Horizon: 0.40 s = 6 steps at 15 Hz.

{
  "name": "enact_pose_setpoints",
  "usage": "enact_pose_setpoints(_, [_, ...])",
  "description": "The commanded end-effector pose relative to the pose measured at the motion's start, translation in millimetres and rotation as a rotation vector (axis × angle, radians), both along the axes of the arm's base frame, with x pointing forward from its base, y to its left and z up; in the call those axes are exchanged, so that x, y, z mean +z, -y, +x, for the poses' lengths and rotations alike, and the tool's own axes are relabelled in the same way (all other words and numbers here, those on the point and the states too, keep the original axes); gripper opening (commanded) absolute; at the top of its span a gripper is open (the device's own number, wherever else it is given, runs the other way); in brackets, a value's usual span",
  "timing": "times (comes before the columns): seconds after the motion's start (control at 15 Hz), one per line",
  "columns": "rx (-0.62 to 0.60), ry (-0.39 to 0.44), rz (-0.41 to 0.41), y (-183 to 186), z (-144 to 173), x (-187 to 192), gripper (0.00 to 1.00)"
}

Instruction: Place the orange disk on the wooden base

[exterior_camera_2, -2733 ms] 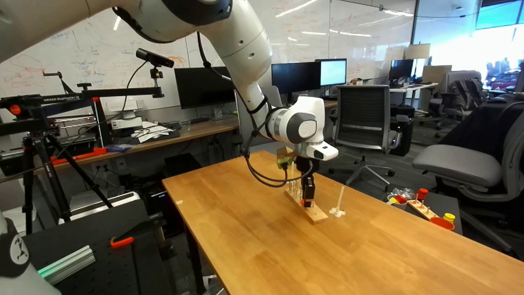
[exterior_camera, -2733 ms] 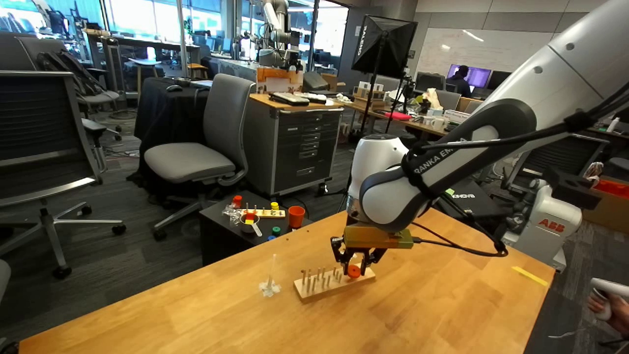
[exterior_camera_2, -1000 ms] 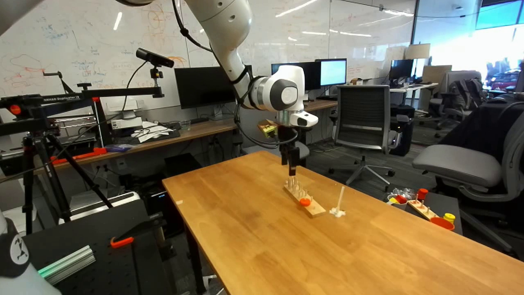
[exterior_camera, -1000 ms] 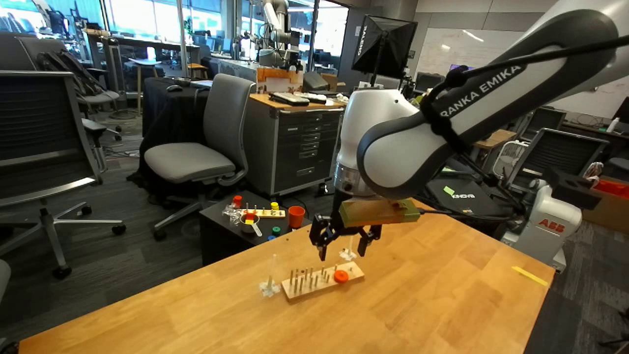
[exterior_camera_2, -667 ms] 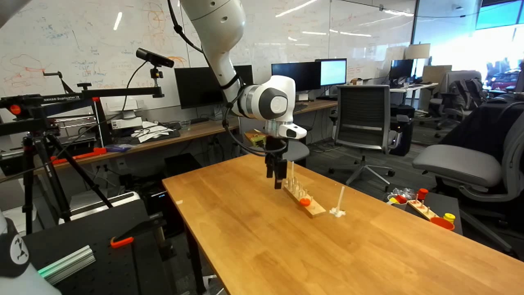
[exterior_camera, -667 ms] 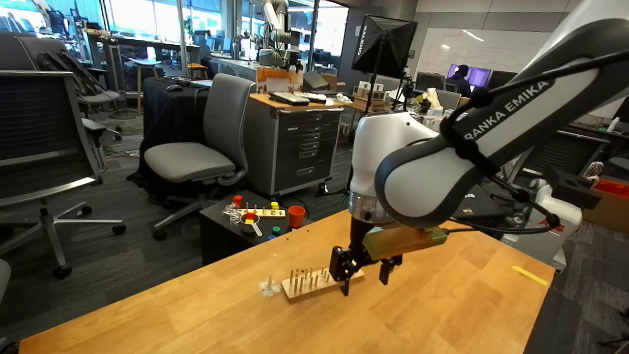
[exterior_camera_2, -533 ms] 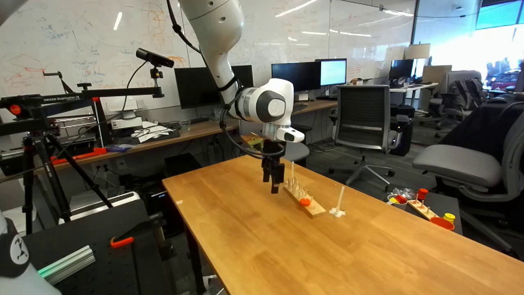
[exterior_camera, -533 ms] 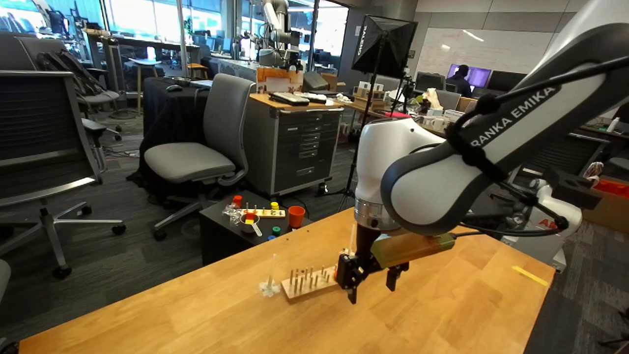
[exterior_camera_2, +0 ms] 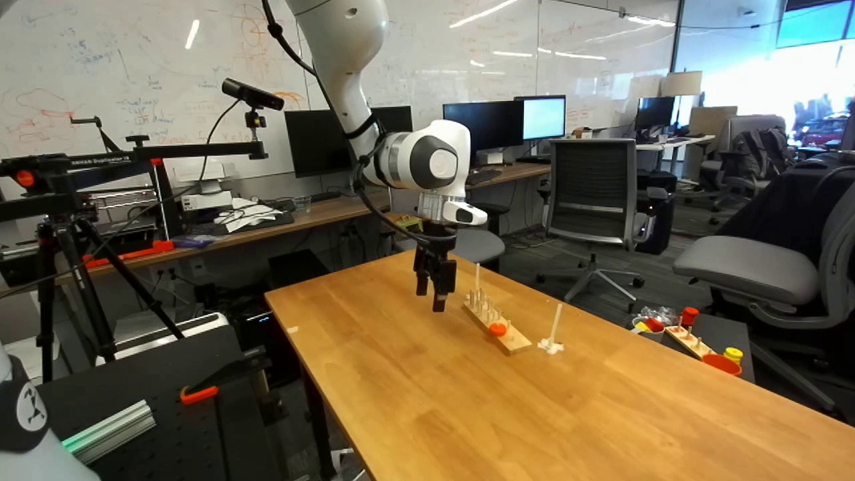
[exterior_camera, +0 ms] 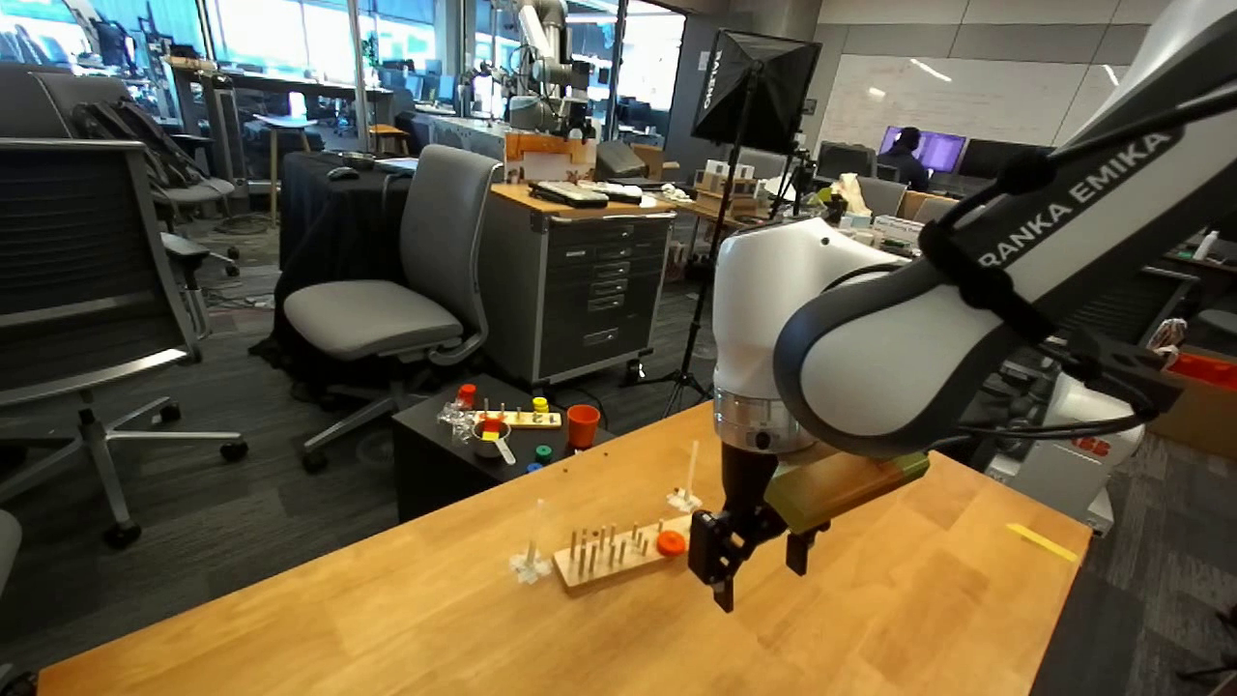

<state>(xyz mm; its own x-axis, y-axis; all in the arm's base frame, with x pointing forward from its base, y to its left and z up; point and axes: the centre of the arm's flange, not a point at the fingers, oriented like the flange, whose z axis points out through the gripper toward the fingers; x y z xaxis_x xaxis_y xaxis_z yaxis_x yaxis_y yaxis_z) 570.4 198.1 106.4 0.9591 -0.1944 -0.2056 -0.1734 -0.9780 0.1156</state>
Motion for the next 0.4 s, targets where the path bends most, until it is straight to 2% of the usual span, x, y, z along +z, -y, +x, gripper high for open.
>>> enact_pose_setpoints(0.0, [0.001,-0.001,-0.001,0.0,-0.6,0.4,1.0])
enact_pose_setpoints(0.33, [0.002,-0.004,-0.002,0.4,-1.8,-0.4,1.0])
